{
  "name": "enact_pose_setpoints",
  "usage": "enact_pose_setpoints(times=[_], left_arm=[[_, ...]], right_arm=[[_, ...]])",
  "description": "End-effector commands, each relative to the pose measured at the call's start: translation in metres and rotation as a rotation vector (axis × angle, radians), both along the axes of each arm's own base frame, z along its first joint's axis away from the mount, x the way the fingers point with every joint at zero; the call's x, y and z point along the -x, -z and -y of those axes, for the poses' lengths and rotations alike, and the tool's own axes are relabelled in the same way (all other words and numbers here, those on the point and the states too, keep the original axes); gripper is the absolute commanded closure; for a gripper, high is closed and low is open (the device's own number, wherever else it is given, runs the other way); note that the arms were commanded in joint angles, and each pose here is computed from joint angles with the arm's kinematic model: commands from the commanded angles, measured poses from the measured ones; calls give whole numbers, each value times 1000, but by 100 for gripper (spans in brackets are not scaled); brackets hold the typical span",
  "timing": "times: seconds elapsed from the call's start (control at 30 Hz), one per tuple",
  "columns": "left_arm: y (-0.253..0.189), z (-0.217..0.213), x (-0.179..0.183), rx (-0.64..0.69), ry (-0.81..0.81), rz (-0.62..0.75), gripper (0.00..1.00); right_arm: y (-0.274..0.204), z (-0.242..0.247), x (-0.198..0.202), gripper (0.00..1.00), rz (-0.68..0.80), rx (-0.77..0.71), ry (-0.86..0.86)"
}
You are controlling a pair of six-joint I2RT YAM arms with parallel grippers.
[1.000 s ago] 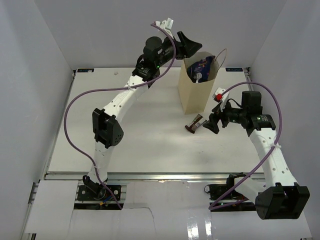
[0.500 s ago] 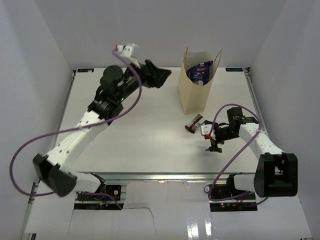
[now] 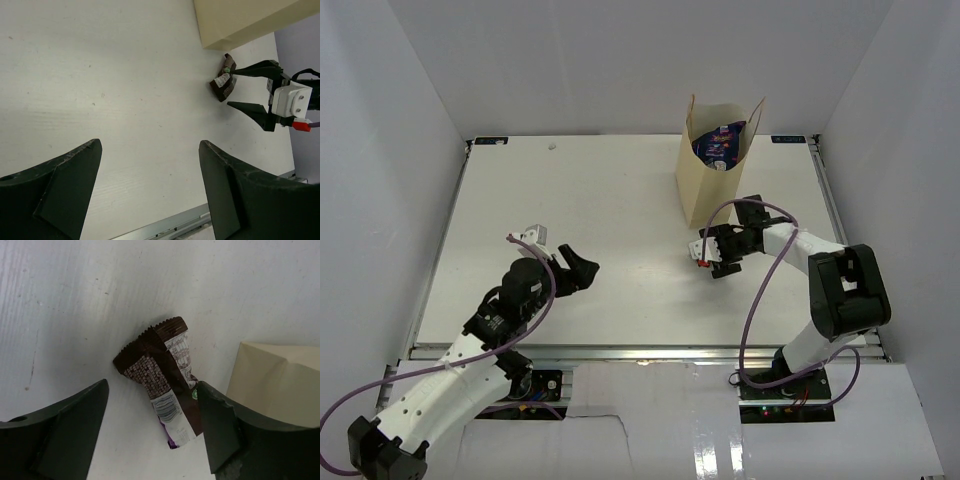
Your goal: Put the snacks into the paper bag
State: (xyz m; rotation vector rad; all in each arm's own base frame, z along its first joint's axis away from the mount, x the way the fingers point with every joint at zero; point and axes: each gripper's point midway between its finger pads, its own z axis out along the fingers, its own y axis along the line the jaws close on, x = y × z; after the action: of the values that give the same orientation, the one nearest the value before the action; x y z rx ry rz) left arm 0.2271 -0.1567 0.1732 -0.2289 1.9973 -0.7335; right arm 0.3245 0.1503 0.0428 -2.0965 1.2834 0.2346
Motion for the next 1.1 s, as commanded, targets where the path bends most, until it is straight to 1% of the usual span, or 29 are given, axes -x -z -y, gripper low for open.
enact_pose_setpoints(times=[0.0,0.03,0.07,0.13,0.17,0.23,0.3,0.33,0.37,0.4,0.43,0.47,0.57,0.6,0.63,0.67,0.7,0.73,0.77,0.8,0.83,0.87,0.9,0.93,0.97,1.0,1.03,1.07], left_arm=[[-10,-3,-3,70,-57,1,11],[-10,-2,-4,64,-52,-2,11],[-13,-1,-5,61,-47,2,10],[-10,2,-7,38,-34,-13,10],[-8,3,-8,29,-29,-19,10],[-6,6,-9,22,-21,-28,10],[-6,7,-10,20,-15,-29,10],[-6,8,-11,18,-12,-23,10],[-7,8,-11,20,-11,-19,10],[-7,8,-12,19,-14,-17,10],[-8,7,-12,17,-14,-11,10],[-9,7,-12,17,-14,-4,10],[-14,4,-13,16,-24,24,10],[-16,3,-14,17,-30,35,10],[-17,2,-15,16,-30,42,10],[-18,2,-15,13,-31,50,10],[-20,2,-16,11,-31,56,10],[-21,2,-16,9,-28,60,10],[-23,2,-17,7,-29,65,10],[-25,1,-17,-2,-30,70,10],[-26,0,-17,-7,-34,71,10],[-30,-1,-18,-7,-38,81,10],[-33,-3,-18,-18,-42,88,10],[-36,-5,-19,-25,-49,98,9],[-40,-7,-19,-28,-54,108,9],[-46,-8,-19,-34,-55,122,9],[-49,-10,-19,-40,-62,128,9],[-51,-11,-19,-45,-61,131,9]], right_arm=[[0,-4,-23,26,45,43,29],[1,-4,-23,32,39,48,30],[3,-3,-22,45,24,55,35],[7,-2,-16,57,-24,60,45],[8,-4,-11,65,-41,51,37],[5,-4,4,73,-79,36,29],[-9,-12,23,82,-128,-30,12],[-27,-21,32,85,-148,-102,8],[-31,-26,40,86,-202,-136,14],[-52,-32,45,87,-215,-192,22],[-65,-36,57,91,-281,-230,35],[-95,-50,61,92,-337,-332,51],[-166,-67,70,92,-395,-504,71],[-203,-72,67,92,-404,-560,99],[-223,-74,66,92,-411,-592,114],[-247,-76,56,92,-369,-632,134],[-277,-75,48,92,-402,-685,217],[-293,-73,40,92,-386,-716,250],[-314,-70,21,92,-310,-761,303],[-333,-66,10,92,-345,-827,428],[-345,-58,-5,92,-307,-869,508],[-361,-47,-28,92,-215,-930,606],[-367,-39,-40,92,-186,-968,681],[-374,-32,-51,92,-194,-1024,772],[-374,-16,-72,92,-138,-1059,902],[-380,-10,-82,92,-106,-1097,947],[-384,1,-93,92,-85,-1146,1043],[-378,5,-104,92,-83,-1153,1085]])
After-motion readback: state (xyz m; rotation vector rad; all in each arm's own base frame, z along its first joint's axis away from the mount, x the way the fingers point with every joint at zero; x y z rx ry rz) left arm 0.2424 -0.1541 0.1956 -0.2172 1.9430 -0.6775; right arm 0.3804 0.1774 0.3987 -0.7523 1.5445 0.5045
